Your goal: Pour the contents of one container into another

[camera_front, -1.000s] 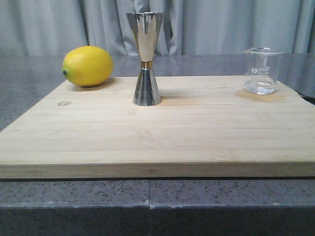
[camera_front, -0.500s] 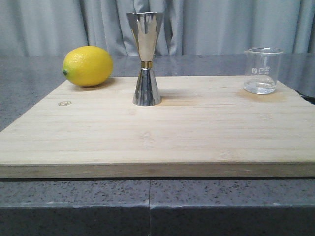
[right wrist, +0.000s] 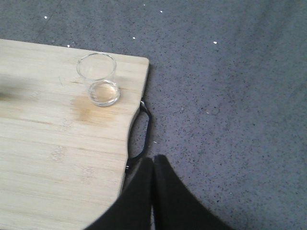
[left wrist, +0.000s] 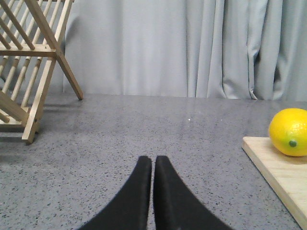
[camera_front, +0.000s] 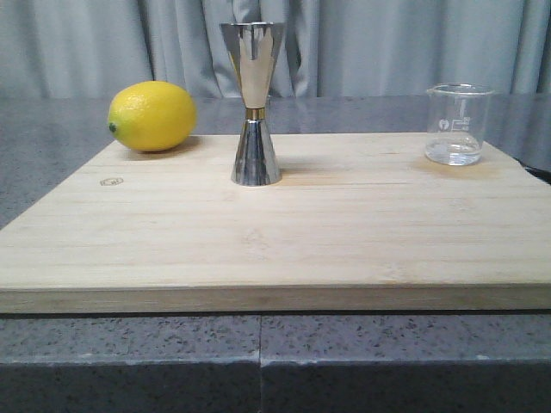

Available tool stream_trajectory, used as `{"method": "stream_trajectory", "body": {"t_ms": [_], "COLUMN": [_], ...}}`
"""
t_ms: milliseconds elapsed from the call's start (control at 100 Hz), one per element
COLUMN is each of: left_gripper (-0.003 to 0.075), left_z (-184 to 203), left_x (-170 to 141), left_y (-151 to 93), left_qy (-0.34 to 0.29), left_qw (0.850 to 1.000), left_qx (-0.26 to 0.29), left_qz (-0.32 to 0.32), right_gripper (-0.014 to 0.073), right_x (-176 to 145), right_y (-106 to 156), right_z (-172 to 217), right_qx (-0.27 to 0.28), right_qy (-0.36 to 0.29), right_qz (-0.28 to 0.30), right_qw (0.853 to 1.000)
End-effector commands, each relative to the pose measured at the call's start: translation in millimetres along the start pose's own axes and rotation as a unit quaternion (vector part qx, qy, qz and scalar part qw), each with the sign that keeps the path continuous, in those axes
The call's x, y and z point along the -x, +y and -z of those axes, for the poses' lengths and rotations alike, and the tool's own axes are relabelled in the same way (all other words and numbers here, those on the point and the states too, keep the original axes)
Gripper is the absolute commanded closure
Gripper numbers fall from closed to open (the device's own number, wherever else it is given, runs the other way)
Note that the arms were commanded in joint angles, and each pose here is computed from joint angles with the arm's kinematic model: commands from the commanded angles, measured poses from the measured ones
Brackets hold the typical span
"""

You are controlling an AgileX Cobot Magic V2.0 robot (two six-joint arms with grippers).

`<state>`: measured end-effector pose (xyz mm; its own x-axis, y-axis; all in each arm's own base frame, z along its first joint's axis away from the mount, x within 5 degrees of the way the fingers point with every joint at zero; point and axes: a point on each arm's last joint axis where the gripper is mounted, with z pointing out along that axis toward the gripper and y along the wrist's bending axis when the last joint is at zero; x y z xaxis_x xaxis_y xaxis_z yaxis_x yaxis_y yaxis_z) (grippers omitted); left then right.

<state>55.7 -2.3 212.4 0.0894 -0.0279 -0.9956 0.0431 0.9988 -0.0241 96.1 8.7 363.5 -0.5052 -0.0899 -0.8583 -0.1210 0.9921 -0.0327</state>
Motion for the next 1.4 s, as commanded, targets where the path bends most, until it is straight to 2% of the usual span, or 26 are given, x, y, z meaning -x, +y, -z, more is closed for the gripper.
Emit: {"method": "stream_trajectory", "body": {"t_ms": [0,830,890,980,1130,1390], "left_gripper": [0.0739,0.0739,0.0739,0.0739,0.0739,0.0739], "left_z": [1,1,1,1,1,1], "left_x": [-1,-1,-1,-1,-1,-1], "left_y": [0,0,0,0,0,0], "left_qy": [-0.038,-0.038,-0.038,-0.038,-0.038,-0.038], "left_qw": [0.999,0.999,0.999,0.999,0.999,0.999], "left_qx": [-0.001,-0.001,-0.001,-0.001,-0.001,-0.001], "left_qz": [0.004,0.004,0.004,0.004,0.004,0.004], "right_gripper": [0.0666,0.0666,0.0666,0.0667,0.0667,0.0667], "right_x": [13,8,2,-11,-45,-112], "right_y": [-2,-2,-2,-2,-2,-2], "right_z": [5,7,7,4,-4,-24], "right_qx": [-0.010,-0.013,-0.016,-0.025,-0.044,-0.070], "right_qy": [-0.048,-0.053,-0.071,-0.137,-0.252,-0.317], "right_qz": [0.001,0.004,0.005,0.005,0.003,-0.007], "right_qw": [0.999,0.998,0.997,0.990,0.967,0.946]}}
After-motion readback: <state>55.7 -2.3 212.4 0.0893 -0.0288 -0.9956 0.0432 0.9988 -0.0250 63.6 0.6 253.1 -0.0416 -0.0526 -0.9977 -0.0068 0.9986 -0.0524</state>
